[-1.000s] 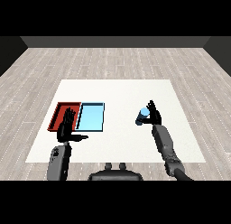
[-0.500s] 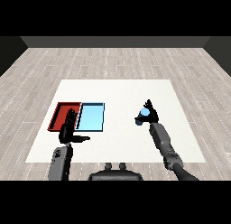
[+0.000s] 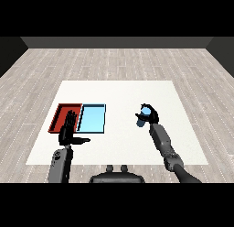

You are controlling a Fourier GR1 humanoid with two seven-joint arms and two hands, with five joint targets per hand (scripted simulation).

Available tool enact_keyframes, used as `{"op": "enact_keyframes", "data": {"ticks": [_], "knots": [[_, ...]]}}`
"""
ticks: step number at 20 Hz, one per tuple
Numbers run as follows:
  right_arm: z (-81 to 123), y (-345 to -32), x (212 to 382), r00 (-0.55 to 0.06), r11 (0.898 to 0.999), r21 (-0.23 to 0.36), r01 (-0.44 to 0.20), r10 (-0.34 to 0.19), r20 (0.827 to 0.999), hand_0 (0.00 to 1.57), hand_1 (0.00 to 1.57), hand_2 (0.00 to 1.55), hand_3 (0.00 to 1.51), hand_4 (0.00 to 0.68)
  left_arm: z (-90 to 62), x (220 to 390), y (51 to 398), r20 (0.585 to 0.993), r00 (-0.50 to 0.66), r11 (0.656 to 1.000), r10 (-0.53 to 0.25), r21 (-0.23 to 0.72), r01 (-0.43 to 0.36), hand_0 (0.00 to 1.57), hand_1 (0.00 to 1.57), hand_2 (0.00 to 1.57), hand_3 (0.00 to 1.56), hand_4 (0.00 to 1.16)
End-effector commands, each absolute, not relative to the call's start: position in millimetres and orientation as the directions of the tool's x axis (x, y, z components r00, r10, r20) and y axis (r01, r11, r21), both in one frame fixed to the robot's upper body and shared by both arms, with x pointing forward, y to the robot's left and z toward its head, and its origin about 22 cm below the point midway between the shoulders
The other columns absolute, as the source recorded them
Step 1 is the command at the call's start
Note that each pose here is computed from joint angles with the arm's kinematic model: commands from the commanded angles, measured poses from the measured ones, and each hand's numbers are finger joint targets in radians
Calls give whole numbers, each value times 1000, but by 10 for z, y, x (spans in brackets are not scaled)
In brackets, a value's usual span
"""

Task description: Pick the blue can and put it in the blue box

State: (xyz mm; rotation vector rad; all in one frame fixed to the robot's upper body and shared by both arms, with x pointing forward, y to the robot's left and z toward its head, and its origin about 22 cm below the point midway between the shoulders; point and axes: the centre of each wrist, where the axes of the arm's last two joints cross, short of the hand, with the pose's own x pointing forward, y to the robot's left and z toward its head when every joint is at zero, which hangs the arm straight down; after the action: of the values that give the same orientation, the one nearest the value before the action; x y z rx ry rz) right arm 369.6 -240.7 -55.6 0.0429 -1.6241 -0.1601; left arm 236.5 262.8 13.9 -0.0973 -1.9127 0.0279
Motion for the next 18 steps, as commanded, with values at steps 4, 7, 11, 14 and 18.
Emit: {"op": "enact_keyframes", "data": {"ticks": [4, 7, 11, 14, 18], "knots": [[-460, -2254, 3795, -31, 997, 63, 52, -62, 998, 1533, 1533, 1487, 1454, 597, 172, 2367, 2584, 937, -340, 995, 84, -63, 72, 0, 0, 0, 0, 0], [-467, -2191, 3696, -39, 999, 16, 47, -14, 999, 1500, 1500, 1469, 1434, 596, 206, 2337, 2535, 945, -321, 998, 54, -41, 47, 0, 0, 0, 0, 0], [-142, -2093, 3900, -146, 1000, 2, -30, -7, 989, 1467, 1467, 1482, 1449, 630, 144, 2494, 2514, 943, -327, 997, 53, -34, 64, 0, 0, 0, 0, 0], [122, -1932, 3933, -221, 998, 10, -62, -23, 975, 1496, 1496, 1487, 1449, 635, 84, 2399, 2318, 945, -326, 997, 33, -7, 80, 0, 0, 0, 0, 0], [337, -1732, 3876, -262, 994, -4, -113, -26, 965, 1409, 1409, 1451, 1437, 629, 267, 2633, 2441, 944, -307, 987, 123, -82, 141, 0, 0, 0, 0, 0]]}}
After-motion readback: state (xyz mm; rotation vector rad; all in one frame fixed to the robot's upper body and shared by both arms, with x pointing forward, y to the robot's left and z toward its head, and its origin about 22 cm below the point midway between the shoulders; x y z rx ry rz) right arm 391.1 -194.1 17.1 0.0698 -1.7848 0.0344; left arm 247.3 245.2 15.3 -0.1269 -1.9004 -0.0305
